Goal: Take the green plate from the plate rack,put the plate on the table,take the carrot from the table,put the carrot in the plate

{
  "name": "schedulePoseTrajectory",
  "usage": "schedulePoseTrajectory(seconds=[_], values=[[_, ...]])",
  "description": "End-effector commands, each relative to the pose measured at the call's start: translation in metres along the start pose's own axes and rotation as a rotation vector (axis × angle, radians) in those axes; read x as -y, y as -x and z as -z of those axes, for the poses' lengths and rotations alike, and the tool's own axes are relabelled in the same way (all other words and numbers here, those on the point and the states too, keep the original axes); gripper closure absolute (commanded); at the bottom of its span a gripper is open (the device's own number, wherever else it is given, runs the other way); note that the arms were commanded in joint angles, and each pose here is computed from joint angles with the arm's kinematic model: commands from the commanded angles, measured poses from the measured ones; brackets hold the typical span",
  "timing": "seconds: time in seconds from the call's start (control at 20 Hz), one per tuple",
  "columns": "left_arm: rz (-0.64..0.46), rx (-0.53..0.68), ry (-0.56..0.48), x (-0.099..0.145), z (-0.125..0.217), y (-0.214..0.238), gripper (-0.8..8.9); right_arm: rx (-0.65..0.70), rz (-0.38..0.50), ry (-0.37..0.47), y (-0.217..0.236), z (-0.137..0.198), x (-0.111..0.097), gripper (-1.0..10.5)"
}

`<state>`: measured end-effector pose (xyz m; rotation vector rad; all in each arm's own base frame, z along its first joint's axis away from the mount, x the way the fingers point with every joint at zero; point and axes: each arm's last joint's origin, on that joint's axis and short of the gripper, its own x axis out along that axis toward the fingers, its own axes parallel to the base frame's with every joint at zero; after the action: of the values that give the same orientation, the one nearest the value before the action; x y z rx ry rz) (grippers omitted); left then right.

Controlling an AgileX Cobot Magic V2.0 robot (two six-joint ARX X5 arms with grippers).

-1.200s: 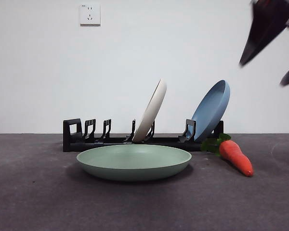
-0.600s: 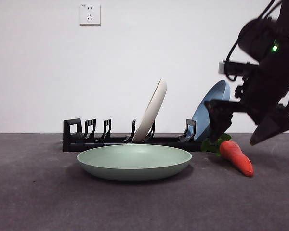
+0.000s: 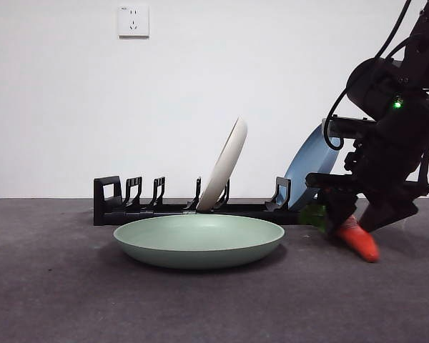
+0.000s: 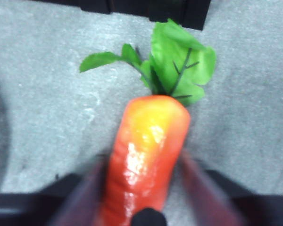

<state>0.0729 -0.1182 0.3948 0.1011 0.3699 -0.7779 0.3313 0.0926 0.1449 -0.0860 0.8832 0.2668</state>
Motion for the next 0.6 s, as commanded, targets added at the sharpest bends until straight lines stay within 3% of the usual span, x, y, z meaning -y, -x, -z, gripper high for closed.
schedulePoseTrajectory(seconds=[0.05, 0.3, 0.45, 0.6], values=[[-0.001, -0.001, 0.005, 0.0, 0.001, 0.0, 3.73, 0.0, -0.005, -0.008, -0.001, 0.0, -0.002, 9.6], [-0.004, -0.019, 0.0, 0.0, 0.003, 0.0, 3.73, 0.05, -0.044, 0.037, 0.03, -0.011, -0.023, 9.6], [-0.008, -0.037, -0.004, 0.0, 0.005, 0.0, 3.73, 0.184, -0.125, 0.087, 0.067, -0.024, -0.056, 9.6], [-0.007, -0.039, -0.005, 0.0, 0.005, 0.0, 3.73, 0.262, -0.224, 0.134, 0.072, -0.025, -0.096, 9.6]])
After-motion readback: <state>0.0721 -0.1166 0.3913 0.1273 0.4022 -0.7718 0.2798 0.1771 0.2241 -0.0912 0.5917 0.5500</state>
